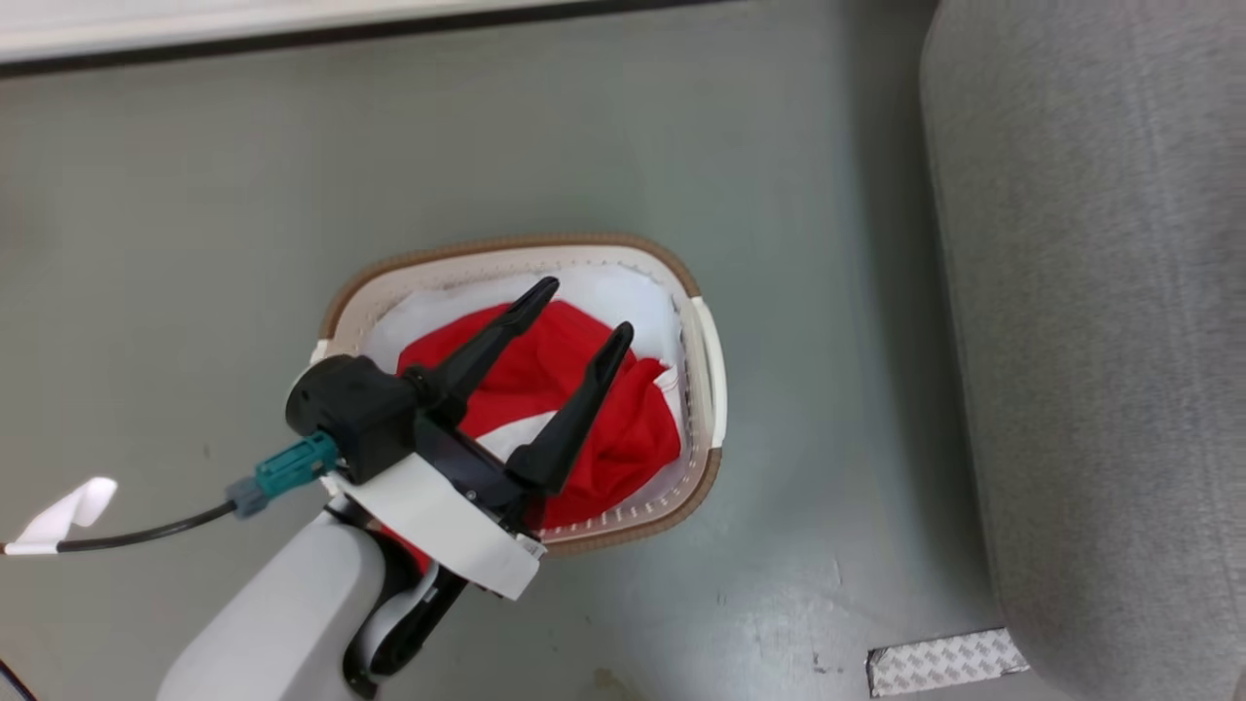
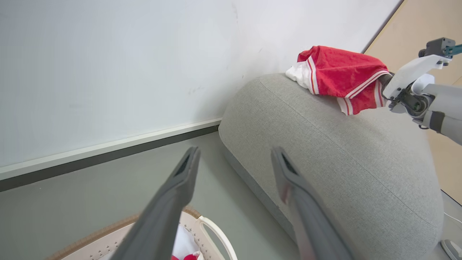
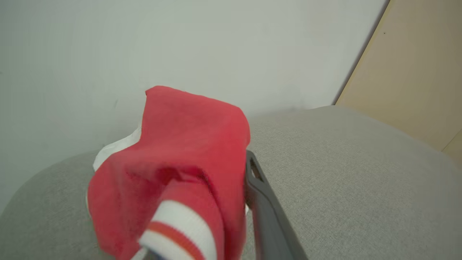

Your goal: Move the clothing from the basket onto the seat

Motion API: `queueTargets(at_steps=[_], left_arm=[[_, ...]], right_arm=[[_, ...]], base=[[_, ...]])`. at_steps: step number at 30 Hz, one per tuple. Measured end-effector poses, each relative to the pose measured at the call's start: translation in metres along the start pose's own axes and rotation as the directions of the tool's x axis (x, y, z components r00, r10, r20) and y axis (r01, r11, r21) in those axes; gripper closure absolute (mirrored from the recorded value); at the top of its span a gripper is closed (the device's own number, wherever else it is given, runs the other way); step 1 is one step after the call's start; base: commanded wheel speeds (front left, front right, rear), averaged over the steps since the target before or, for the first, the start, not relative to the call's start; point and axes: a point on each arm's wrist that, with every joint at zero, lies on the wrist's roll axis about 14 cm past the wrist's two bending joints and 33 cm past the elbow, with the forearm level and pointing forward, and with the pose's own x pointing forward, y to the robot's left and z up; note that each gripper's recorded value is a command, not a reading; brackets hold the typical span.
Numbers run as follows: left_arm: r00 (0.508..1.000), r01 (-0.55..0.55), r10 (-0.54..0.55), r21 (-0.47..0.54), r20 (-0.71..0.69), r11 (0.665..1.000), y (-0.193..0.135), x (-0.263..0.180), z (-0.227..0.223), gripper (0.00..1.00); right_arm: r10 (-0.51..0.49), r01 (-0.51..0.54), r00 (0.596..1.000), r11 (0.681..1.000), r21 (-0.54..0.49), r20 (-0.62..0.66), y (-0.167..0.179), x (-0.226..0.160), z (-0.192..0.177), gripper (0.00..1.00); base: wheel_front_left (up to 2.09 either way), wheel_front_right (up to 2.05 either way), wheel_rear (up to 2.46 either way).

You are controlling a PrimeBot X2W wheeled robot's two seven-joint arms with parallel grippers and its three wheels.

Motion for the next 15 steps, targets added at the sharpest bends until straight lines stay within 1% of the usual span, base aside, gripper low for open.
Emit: queueTargets(at_steps=[1,5,9,13,15], left_arm=[[1.0,-0.002,0.002,0.002,0.004,1.0,-0.001,-0.001,0.003,0.0],[1.0,-0.005,0.005,0.008,0.016,1.0,-0.007,-0.005,0.012,0.0],[0.999,-0.003,0.003,0.012,0.034,1.0,-0.018,-0.01,0.022,0.0],[0.998,-0.028,0.027,0.008,0.059,1.0,-0.025,-0.02,0.031,0.0],[0.996,-0.049,0.049,-0.008,0.073,0.999,-0.028,-0.027,0.035,0.0]], right_arm=[[0.001,-0.001,1.0,1.0,-0.007,-0.003,-0.001,-0.002,0.002,0.0],[0.028,-0.028,0.999,0.999,-0.019,-0.016,0.002,-0.009,0.011,0.0],[0.056,-0.056,0.998,0.998,-0.028,-0.002,0.003,-0.018,0.024,0.0],[0.095,-0.096,0.995,0.995,-0.034,-0.017,-0.001,-0.04,0.019,0.0],[0.119,-0.118,0.993,0.993,-0.016,0.016,-0.001,-0.051,0.029,0.0]], base=[[0.0,0.0,0.0],[0.0,0.0,0.0],[0.0,0.0,0.0],[0.0,0.0,0.0],[0.0,0.0,0.0]])
